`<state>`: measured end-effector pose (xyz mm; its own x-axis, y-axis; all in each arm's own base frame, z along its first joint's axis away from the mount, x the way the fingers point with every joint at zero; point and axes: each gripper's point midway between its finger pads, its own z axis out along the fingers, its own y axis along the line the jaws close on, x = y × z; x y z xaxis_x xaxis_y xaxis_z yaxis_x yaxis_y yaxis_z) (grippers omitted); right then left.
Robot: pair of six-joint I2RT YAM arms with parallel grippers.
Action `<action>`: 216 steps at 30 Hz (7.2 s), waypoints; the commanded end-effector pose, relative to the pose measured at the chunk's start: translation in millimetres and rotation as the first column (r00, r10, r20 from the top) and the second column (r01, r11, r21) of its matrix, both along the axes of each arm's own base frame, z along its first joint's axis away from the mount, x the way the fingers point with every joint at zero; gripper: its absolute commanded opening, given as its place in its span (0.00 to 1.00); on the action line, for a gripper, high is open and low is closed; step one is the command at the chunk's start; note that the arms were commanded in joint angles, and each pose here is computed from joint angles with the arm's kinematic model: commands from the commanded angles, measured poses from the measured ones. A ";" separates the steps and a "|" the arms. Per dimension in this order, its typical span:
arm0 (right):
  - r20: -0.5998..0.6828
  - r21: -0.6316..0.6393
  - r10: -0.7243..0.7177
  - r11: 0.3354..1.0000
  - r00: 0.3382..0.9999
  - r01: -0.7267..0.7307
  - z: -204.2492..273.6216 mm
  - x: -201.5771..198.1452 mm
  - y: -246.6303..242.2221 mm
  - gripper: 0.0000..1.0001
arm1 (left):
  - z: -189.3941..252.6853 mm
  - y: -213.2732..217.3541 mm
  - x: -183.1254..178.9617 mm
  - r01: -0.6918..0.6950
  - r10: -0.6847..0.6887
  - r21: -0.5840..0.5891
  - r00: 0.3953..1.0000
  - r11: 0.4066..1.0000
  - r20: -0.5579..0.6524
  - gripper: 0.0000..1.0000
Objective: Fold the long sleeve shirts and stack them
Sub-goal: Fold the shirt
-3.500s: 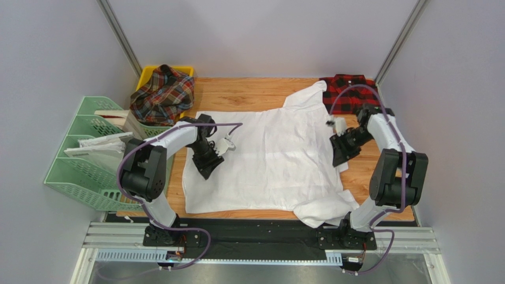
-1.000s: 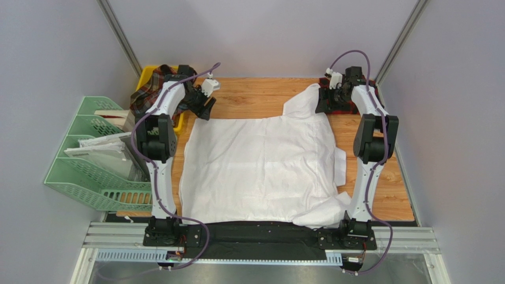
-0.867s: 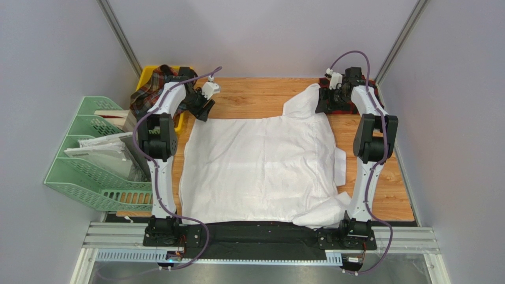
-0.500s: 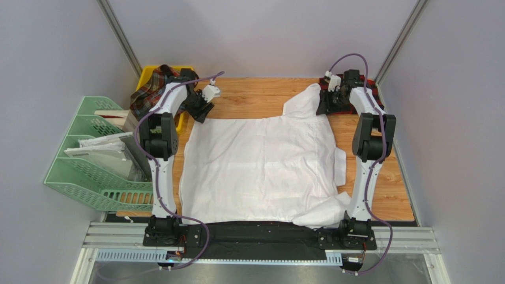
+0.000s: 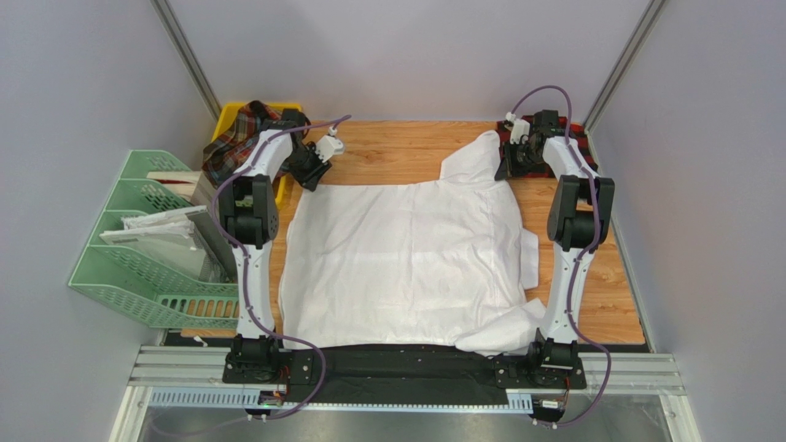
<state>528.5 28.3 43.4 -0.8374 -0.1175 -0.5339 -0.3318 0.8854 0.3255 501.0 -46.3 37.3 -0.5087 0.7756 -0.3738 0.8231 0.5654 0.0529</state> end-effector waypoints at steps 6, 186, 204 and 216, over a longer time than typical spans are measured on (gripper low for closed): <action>0.156 -0.020 -0.007 1.000 0.988 0.010 44.8 32.7 -3.6 0.00 | 13.8 -10.2 16.5 0.058 -0.055 -0.057 0.997 0.997 0.052 0.19; 0.301 -0.193 0.157 0.976 0.941 -0.101 30.7 76.8 59.3 0.82 | 156.7 -62.2 -126.0 0.239 -0.166 -0.360 0.961 0.902 0.221 0.99; 0.382 -0.087 0.313 0.949 0.869 -0.304 181.5 -85.2 94.7 0.00 | 199.2 -57.7 -124.8 0.123 -0.002 -0.384 0.953 0.915 0.302 0.99; 0.044 -0.033 0.695 0.718 0.717 -0.695 91.1 -360.4 80.0 0.69 | 194.5 -58.3 -163.8 0.137 -0.014 -0.392 0.954 0.910 0.300 0.99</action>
